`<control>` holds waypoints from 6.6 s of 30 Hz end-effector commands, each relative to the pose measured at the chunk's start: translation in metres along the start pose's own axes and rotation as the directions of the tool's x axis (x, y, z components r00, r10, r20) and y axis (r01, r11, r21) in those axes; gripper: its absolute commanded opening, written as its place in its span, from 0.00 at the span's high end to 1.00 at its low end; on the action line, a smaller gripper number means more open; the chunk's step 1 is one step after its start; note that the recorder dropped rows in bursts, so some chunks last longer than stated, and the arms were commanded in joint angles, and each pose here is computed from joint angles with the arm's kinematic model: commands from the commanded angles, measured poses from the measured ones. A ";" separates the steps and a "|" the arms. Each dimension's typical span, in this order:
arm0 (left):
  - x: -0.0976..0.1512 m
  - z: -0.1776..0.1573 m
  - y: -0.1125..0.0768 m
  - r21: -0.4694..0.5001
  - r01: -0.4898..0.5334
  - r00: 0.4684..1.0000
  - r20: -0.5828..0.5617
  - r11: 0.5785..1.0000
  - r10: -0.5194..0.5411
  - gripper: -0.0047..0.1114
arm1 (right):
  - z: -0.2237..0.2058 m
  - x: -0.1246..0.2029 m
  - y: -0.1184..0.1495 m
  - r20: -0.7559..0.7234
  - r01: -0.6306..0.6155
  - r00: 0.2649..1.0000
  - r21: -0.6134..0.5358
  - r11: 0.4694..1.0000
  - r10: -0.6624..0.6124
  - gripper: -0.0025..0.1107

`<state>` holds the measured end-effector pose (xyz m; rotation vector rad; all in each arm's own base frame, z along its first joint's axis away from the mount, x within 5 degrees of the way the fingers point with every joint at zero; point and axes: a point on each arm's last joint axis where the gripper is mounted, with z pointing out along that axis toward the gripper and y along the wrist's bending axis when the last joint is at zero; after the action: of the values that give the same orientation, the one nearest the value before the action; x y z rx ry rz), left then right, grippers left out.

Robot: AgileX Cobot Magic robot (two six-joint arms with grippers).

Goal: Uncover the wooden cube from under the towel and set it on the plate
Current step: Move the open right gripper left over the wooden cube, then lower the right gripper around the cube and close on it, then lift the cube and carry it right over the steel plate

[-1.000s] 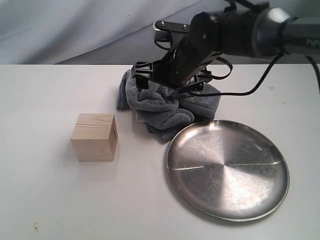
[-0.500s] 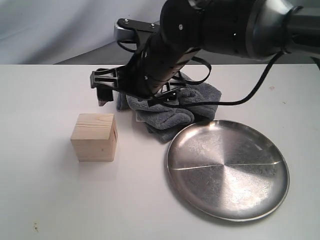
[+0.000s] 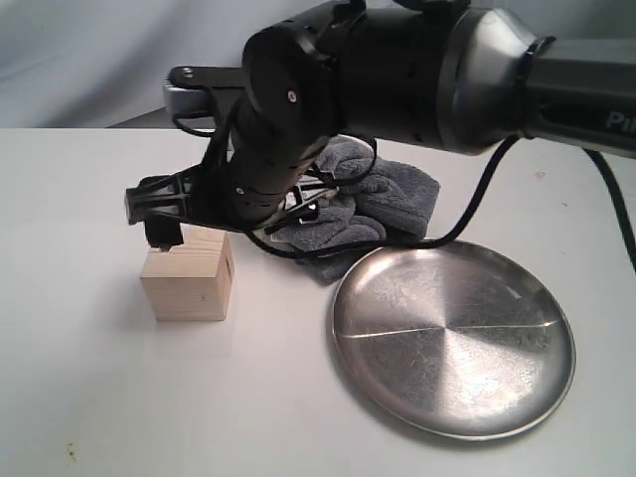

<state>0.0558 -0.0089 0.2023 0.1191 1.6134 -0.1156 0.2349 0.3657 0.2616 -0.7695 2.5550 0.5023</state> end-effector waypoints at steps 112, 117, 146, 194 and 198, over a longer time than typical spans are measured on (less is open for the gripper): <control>0.001 0.000 0.000 0.005 0.004 1.000 0.003 1.000 -0.004 0.96 | 0.095 -0.043 0.003 -0.126 0.120 0.986 0.088 0.989 -0.108 0.21; 0.001 0.000 0.000 0.005 0.004 1.000 0.003 1.000 -0.004 0.96 | 0.105 -0.041 0.002 -0.122 0.124 0.986 0.079 0.989 -0.114 0.17; 0.001 0.000 0.000 0.005 0.004 1.000 0.003 1.000 -0.004 0.96 | 0.144 -0.027 -0.002 -0.144 0.026 0.989 0.076 0.997 -0.015 0.25; 0.001 0.000 0.000 0.005 0.004 1.000 0.003 1.000 -0.004 0.96 | -0.036 0.023 -0.060 -0.055 -0.017 0.998 0.285 0.958 0.035 0.98; 0.001 0.000 0.000 0.005 0.004 1.000 0.003 1.000 -0.004 0.96 | -0.049 0.038 -0.088 -0.045 -0.075 0.995 0.310 0.948 0.093 0.98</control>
<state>0.0558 -0.0089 0.2023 0.1191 1.6134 -0.1156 0.2408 0.2808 0.2590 -0.6305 2.6713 0.0956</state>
